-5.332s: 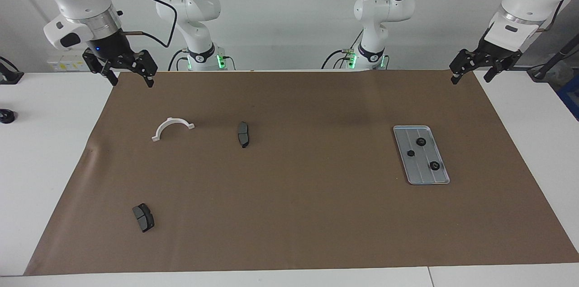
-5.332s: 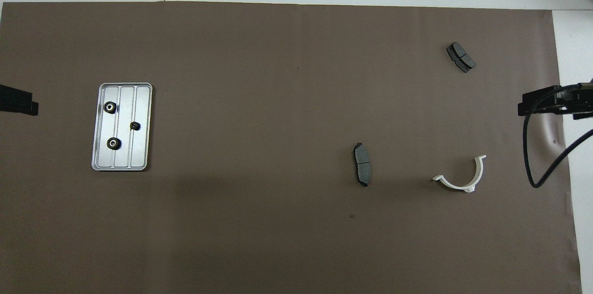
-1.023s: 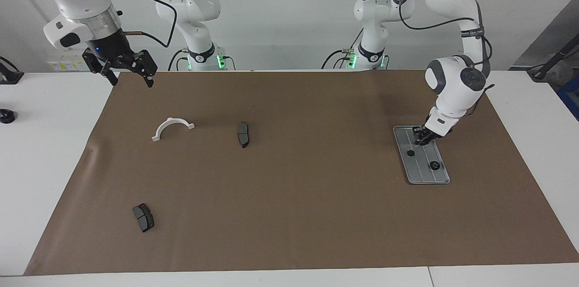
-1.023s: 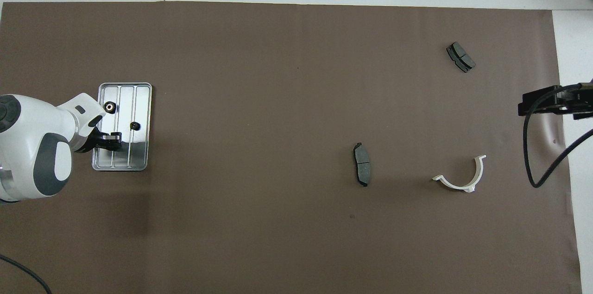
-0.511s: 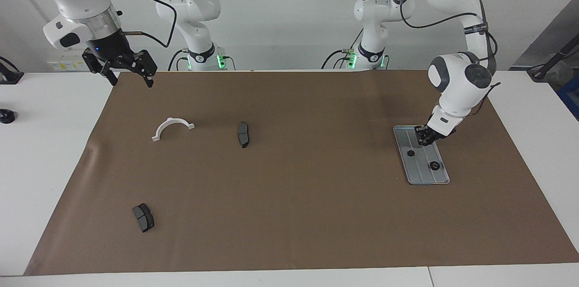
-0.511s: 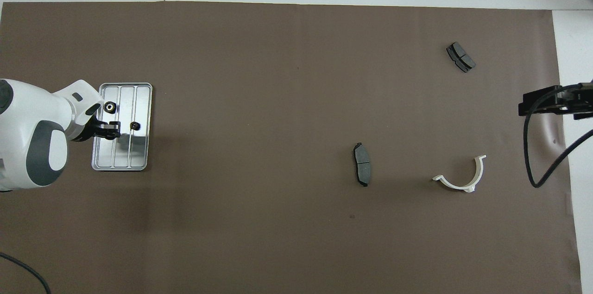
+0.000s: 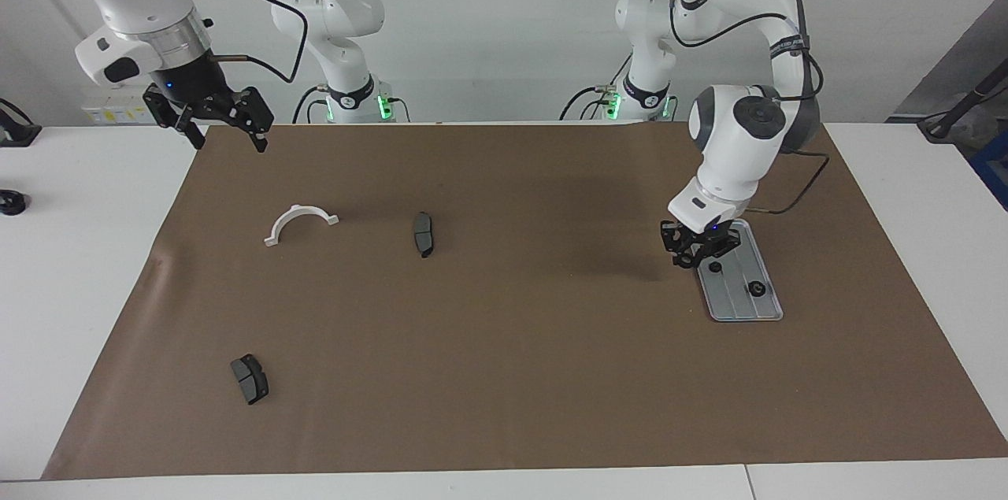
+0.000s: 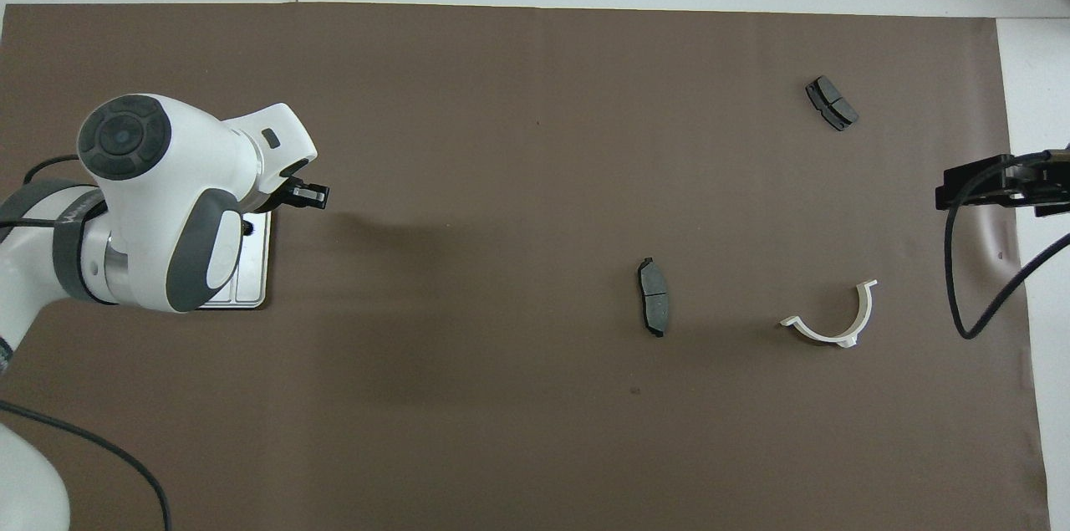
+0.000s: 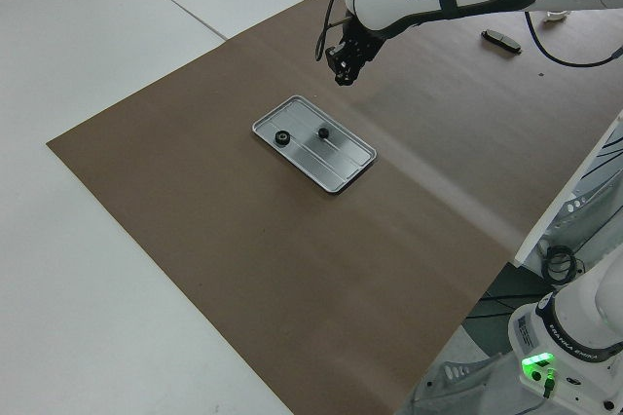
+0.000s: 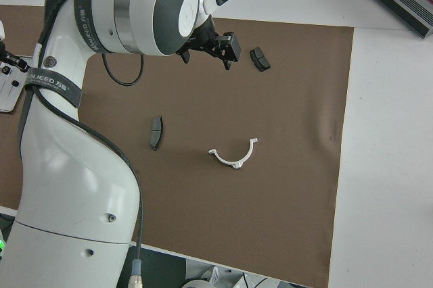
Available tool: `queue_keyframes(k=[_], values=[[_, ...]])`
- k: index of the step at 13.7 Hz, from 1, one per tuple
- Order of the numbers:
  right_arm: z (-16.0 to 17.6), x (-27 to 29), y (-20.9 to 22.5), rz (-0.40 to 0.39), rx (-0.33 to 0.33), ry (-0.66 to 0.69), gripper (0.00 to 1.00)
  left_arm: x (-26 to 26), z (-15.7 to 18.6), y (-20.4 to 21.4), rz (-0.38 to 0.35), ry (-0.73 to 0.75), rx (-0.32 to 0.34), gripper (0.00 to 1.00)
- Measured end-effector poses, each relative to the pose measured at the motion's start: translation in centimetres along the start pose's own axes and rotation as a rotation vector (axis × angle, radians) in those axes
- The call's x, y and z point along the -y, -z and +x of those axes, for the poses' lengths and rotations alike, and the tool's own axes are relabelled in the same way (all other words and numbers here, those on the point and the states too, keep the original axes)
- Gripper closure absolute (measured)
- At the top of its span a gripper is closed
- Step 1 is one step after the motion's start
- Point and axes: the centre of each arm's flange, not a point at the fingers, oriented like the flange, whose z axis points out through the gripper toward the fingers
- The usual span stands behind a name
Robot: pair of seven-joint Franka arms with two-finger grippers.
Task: Place bearing gear from tray to pile
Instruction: 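Lift the gear with the left gripper and carry it toward the table center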
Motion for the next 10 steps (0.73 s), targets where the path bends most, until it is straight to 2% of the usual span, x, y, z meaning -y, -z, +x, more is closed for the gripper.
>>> queue_keyframes(k=[4,7,10], values=[[0.0,0.1,-0.2,0.000,0.004,0.002,0.00,-7.0,2.0,0.1,-0.041,-0.082,-0.131,0.66],[0.0,0.0,-0.2,-0.001,0.002,0.000,0.00,-10.7,4.4,-0.1,-0.105,-0.081,-0.182,0.66],[0.0,0.0,-0.2,-0.001,0.001,0.000,0.00,-15.4,7.1,-0.8,-0.138,-0.124,-0.218,0.66]])
